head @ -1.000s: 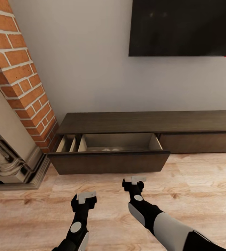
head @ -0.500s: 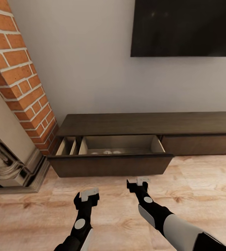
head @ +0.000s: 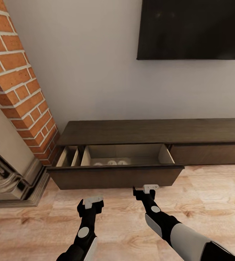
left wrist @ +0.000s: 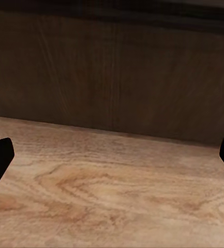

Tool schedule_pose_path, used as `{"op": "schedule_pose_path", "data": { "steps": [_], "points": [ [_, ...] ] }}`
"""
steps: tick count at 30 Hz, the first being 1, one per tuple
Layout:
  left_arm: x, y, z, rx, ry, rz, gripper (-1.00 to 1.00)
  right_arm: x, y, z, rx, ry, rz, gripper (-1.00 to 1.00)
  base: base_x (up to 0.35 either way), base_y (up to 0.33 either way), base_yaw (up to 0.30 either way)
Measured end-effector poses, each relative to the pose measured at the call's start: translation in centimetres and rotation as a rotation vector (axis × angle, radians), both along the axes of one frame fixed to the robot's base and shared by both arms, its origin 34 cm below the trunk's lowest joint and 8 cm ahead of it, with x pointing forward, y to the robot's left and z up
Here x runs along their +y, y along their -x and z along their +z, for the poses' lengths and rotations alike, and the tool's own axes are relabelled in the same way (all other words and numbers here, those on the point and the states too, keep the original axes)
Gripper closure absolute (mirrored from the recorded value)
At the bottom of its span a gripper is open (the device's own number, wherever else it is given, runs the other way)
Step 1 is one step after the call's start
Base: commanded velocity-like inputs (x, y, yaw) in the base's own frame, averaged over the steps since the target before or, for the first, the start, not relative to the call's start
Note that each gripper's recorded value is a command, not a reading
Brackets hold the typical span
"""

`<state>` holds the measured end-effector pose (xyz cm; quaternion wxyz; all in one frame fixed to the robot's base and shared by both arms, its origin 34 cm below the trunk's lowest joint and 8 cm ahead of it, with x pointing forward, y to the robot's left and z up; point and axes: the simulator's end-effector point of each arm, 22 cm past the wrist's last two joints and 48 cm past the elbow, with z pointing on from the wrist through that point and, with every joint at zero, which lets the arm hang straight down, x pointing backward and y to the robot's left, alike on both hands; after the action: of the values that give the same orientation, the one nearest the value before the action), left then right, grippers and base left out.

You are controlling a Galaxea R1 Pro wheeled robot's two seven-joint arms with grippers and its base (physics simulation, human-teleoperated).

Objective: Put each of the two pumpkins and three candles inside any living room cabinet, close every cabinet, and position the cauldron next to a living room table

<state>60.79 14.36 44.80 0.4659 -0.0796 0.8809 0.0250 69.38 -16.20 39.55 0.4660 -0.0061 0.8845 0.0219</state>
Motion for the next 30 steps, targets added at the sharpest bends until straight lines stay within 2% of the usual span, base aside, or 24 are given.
{"op": "schedule_pose_path", "data": {
  "steps": [6,11,16,30],
  "points": [
    [-0.1,-0.1,0.1,-0.005,0.001,-0.002,-1.0,-0.5,0.2,-0.4,0.007,0.011,-0.003,-1.0,0.079,0.037,0.0],
    [0.0,-0.4,0.3,-0.041,0.008,0.008,-1.0,-0.6,0.3,-0.8,0.004,0.011,-0.005,-1.0,0.004,0.002,0.0],
    [-0.1,-0.2,-0.6,-0.047,0.01,0.01,-1.0,-0.6,0.3,-1.4,-0.02,0.005,-0.009,-1.0,0.0,0.0,0.0],
    [-0.1,0.5,-3.7,-0.049,0.012,0.011,-1.0,-0.6,0.9,-4.4,-0.025,0.004,-0.008,-1.0,0.0,0.0,0.0]
  ]
}}
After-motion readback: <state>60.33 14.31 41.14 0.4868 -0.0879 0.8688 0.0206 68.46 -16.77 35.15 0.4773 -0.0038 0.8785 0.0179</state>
